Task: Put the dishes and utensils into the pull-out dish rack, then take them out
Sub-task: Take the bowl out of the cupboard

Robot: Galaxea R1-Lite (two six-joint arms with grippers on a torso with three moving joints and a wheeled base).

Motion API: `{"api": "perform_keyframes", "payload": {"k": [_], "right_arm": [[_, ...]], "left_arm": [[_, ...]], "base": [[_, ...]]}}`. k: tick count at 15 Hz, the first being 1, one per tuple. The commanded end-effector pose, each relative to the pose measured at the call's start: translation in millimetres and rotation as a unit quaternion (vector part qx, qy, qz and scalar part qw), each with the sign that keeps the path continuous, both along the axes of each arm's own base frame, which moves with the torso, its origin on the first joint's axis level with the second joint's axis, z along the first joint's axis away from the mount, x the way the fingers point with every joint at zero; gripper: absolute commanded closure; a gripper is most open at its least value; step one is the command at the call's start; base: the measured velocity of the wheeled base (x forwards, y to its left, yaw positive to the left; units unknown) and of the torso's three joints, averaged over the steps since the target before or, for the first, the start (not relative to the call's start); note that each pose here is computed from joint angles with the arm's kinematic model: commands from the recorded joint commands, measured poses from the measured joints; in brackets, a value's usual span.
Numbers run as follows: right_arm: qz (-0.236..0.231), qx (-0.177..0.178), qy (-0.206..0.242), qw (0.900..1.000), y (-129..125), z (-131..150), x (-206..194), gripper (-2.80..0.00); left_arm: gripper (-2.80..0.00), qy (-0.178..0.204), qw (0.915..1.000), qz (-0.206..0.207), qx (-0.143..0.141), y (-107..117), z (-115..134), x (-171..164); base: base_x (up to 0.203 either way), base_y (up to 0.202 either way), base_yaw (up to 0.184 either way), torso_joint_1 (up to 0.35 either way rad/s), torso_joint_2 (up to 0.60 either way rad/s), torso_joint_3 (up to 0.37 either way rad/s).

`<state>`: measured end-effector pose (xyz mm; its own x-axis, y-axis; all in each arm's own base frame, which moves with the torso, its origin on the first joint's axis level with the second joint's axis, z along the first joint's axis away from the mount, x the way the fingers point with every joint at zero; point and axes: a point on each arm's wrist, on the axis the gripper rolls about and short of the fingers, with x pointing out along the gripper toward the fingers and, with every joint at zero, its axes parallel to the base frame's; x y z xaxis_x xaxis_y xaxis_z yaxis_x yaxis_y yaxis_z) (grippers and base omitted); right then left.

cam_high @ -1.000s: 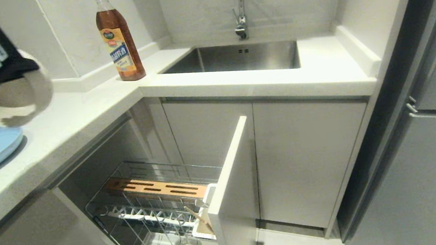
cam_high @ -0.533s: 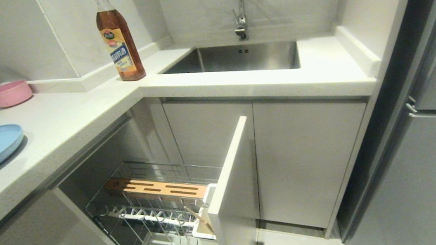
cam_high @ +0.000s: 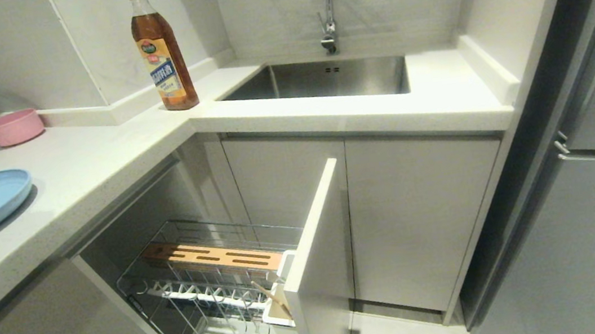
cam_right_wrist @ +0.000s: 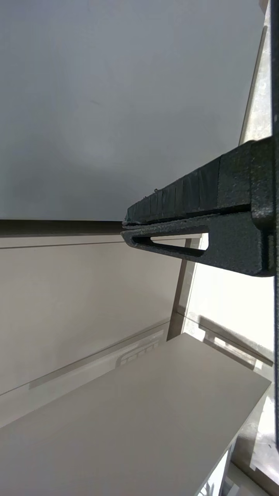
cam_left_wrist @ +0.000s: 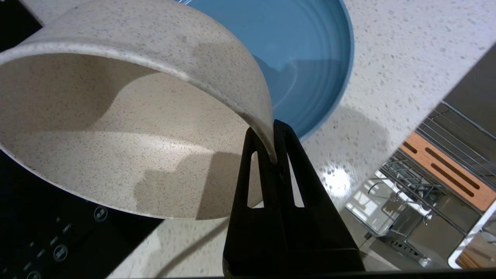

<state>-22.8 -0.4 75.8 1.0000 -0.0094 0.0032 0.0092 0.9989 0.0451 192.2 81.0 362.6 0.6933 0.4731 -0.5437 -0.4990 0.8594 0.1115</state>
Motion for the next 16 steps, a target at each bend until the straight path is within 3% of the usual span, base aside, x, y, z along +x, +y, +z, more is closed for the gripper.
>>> {"api": "perform_keyframes", "payload": {"k": [1,7,16], "right_arm": [[0.0,0.0,0.0,1.0,0.0,0.0,0.0,0.0],[0.0,0.0,0.0,1.0,0.0,0.0,0.0,0.0],[0.0,0.0,0.0,1.0,0.0,0.0,0.0,0.0]], "left_arm": [[0.0,0.021,0.9997,0.005,-0.008,9.5,-8.8,18.2],[0.0,0.045,0.9985,-0.008,-0.031,19.8,-23.2,39.7],[0.0,0.053,0.998,-0.004,-0.035,24.0,-27.9,44.5]], "base": [[0.0,0.0,0.0,0.0,0.0,0.0],[0.0,0.0,0.0,0.0,0.0,0.0],[0.0,0.0,0.0,0.0,0.0,0.0]]}}
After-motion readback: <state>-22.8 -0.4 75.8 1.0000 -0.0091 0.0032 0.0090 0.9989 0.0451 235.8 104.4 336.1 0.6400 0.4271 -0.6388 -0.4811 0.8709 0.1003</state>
